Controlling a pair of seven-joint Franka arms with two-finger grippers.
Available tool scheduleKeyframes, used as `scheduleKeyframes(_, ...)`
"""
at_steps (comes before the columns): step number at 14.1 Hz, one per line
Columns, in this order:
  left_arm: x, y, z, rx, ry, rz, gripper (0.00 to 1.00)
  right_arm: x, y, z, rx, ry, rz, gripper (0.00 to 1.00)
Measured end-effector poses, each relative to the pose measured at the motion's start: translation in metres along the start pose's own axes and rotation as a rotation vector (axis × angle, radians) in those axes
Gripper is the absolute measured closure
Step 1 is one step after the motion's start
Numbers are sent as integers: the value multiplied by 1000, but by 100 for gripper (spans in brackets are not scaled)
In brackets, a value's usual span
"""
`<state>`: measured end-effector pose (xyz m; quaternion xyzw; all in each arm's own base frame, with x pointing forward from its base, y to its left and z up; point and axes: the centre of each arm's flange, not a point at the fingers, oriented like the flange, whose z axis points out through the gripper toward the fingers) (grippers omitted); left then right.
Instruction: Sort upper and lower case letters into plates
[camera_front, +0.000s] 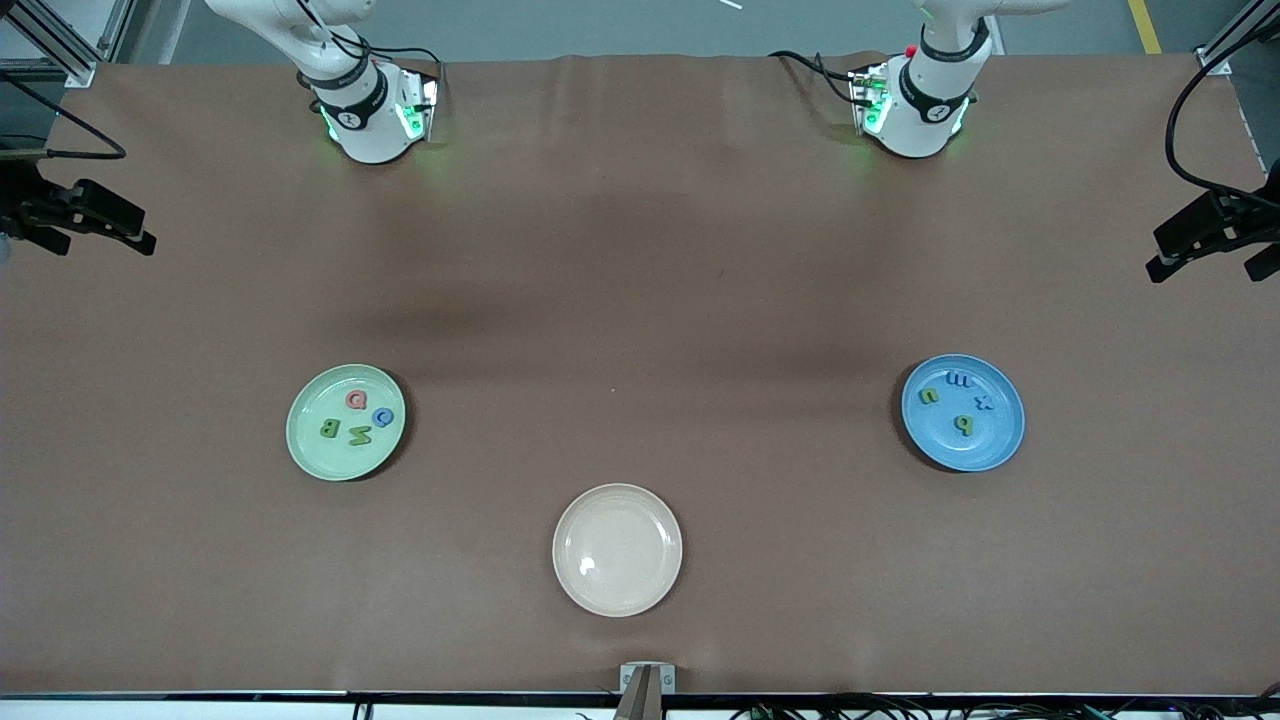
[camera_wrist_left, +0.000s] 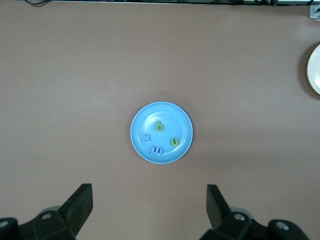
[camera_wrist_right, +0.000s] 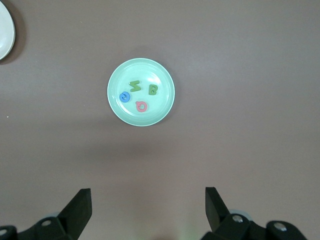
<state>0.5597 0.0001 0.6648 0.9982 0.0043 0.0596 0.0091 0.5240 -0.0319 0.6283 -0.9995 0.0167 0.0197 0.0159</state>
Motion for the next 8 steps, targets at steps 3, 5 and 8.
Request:
scheduleKeyframes(3,0,0,0,0,-2,0,0,0,0,0,5,-2,6,0)
scheduleKeyframes(5,0,0,0,0,-3,0,0,0,-2,0,6,-2,7,0)
scheduleKeyframes(8,-1,0,1,0,-6,0,0,0,-4,0,6,-1,4,0)
